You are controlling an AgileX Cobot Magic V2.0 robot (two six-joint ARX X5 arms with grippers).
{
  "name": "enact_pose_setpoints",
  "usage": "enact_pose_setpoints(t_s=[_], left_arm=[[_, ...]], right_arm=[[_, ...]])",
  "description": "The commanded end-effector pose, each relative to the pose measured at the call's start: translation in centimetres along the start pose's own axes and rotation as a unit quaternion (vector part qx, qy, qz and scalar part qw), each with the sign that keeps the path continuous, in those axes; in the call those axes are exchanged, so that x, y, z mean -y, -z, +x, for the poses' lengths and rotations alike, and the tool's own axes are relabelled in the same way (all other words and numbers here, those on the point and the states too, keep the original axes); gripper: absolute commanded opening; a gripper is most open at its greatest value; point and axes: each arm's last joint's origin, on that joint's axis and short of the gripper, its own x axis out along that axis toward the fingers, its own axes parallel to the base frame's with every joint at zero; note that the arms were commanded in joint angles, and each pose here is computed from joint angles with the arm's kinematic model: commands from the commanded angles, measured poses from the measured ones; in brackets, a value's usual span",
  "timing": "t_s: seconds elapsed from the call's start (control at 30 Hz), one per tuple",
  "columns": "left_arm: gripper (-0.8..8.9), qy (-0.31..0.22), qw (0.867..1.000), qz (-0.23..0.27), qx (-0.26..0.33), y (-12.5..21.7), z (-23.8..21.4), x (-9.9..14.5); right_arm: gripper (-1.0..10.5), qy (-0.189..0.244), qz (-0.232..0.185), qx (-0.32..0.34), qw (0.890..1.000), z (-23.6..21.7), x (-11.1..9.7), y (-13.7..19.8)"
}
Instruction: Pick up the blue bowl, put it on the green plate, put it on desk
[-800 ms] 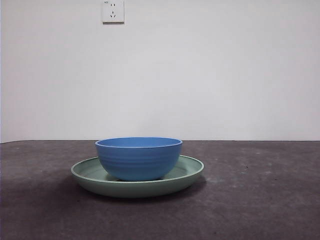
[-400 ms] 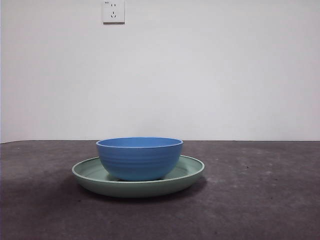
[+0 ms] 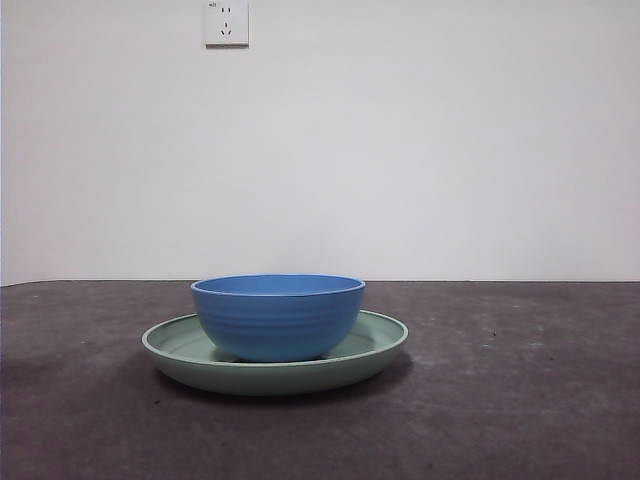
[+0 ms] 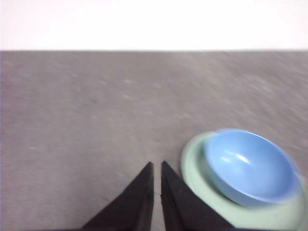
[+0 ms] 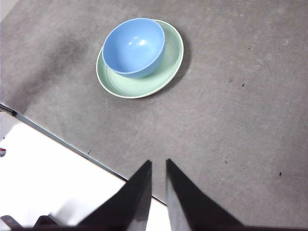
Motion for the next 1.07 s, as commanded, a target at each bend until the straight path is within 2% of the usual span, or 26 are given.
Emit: enact_pose_setpoints(t_s=[0.03, 0.2, 0.33, 0.8, 1.07], left_arm=[[0.28, -0.019, 0.999, 0.006, 0.027, 2.7, 1.3, -0.7], [0.28, -0.05, 0.998, 0.004, 0.039, 6.8, 2.2, -1.7], [0.28, -0.075, 0.997, -0.004, 0.034, 8.4, 2.4, -2.3], [0.27, -0.153, 0.988, -0.01, 0.035, 9.6, 1.9, -3.3], [0.27, -0.155, 0.987, -0.008, 0.036, 9.6, 1.9, -3.3]], right_arm=[[0.4, -0.004, 0.001, 0.008, 1.0, -0.3, -0.1, -0.2], [0.4, -0.004, 0.001, 0.008, 1.0, -0.3, -0.1, -0.2], [0.4, -0.004, 0.001, 0.008, 1.0, -0.3, -0.1, -0.2], [0.4, -0.004, 0.001, 0.008, 1.0, -0.3, -0.1, -0.2], [0.4, -0.004, 0.001, 0.008, 1.0, -0.3, -0.1, -0.2]])
